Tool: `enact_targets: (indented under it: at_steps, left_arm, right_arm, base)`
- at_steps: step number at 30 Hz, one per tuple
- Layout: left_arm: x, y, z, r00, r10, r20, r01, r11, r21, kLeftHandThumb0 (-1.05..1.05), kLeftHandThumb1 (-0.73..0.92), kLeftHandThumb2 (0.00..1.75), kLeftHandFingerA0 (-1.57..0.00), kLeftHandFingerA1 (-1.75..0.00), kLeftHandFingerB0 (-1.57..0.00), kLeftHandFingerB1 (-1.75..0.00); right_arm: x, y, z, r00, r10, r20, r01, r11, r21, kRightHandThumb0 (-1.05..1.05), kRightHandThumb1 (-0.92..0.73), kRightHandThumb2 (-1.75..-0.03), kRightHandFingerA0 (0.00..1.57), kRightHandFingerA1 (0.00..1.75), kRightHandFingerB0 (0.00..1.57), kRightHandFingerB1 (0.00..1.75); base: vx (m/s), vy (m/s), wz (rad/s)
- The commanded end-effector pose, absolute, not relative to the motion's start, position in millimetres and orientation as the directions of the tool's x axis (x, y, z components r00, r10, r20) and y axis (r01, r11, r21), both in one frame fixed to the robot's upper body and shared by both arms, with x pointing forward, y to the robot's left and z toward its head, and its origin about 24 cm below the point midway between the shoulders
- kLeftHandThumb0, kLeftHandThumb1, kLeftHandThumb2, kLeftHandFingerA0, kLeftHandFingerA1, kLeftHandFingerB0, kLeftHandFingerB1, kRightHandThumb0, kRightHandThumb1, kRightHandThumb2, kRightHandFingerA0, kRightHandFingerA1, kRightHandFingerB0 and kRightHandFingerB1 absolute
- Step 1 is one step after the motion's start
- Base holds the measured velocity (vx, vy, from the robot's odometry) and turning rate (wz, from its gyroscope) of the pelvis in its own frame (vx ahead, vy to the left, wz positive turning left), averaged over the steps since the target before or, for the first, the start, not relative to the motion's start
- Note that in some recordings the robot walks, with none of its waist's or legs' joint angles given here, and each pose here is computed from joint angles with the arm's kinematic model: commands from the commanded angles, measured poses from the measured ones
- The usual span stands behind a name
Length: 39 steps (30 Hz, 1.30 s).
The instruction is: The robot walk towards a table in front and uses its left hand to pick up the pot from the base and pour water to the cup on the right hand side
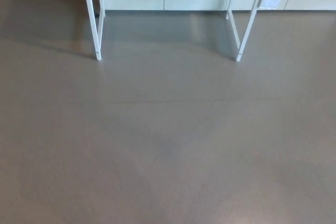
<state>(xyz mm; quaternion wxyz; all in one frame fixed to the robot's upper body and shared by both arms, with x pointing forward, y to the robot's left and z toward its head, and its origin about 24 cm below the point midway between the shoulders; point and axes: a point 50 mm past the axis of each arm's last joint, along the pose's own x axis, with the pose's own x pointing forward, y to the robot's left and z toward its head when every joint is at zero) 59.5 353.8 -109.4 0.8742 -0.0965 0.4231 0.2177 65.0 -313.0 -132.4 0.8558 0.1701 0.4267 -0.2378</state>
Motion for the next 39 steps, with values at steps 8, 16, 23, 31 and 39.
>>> enact_targets:
  at_steps: [8, 16, 23, 31, 39]
  left_arm:
    - [61.8, 356.0, -107.0, 0.56, 0.302, -0.771, -0.449, 0.893, 0.023, -0.18, 0.65, 0.59, -0.45, -0.43, -0.41, -0.34]
    - [64.0, 356.9, -106.1, 0.564, 0.29, -0.773, -0.43, 0.902, 0.026, -0.2, 0.64, 0.59, -0.49, -0.46, -0.42, -0.35]
    - [60.1, 356.2, -107.2, 0.554, 0.296, -0.778, -0.428, 0.903, 0.038, -0.2, 0.64, 0.59, -0.46, -0.44, -0.42, -0.34]
    - [63.0, 357.7, -106.0, 0.552, 0.309, -0.775, -0.448, 0.893, 0.037, -0.17, 0.65, 0.59, -0.54, -0.47, -0.45, -0.36]
    - [72.3, 358.9, -103.6, 0.567, 0.326, -0.756, -0.448, 0.893, 0.049, -0.2, 0.66, 0.59, -0.58, -0.48, -0.5, -0.37]
  right_arm:
    - [61.3, -320.2, -129.8, 0.508, -0.284, -0.813, 0.564, 0.823, 0.065, -0.32, -0.58, -0.56, 0.45, 0.5, 0.6, 0.6]
    - [62.8, -319.8, -130.7, 0.497, -0.274, -0.824, 0.557, 0.828, 0.061, -0.36, -0.59, -0.57, 0.5, 0.55, 0.33, 0.4]
    - [55.4, -318.1, -132.9, 0.487, -0.278, -0.828, 0.57, 0.819, 0.061, -0.42, -0.54, -0.56, 0.44, 0.5, 0.71, 0.61]
    - [55.1, -317.7, -133.1, 0.488, -0.276, -0.828, 0.573, 0.817, 0.065, -0.39, -0.56, -0.56, 0.43, 0.49, 0.67, 0.66]
    - [63.4, -316.5, -131.9, 0.507, -0.277, -0.816, 0.55, 0.833, 0.059, -0.42, -0.56, -0.56, 0.48, 0.56, 0.56, 0.51]
  base:
    - [0.23, -0.198, 0.11]
    - [0.27, -0.119, 0.08]
    - [0.3, 0.189, -0.09]
    - [0.31, 0.211, -0.06]
    - [0.33, -0.067, 0.1]
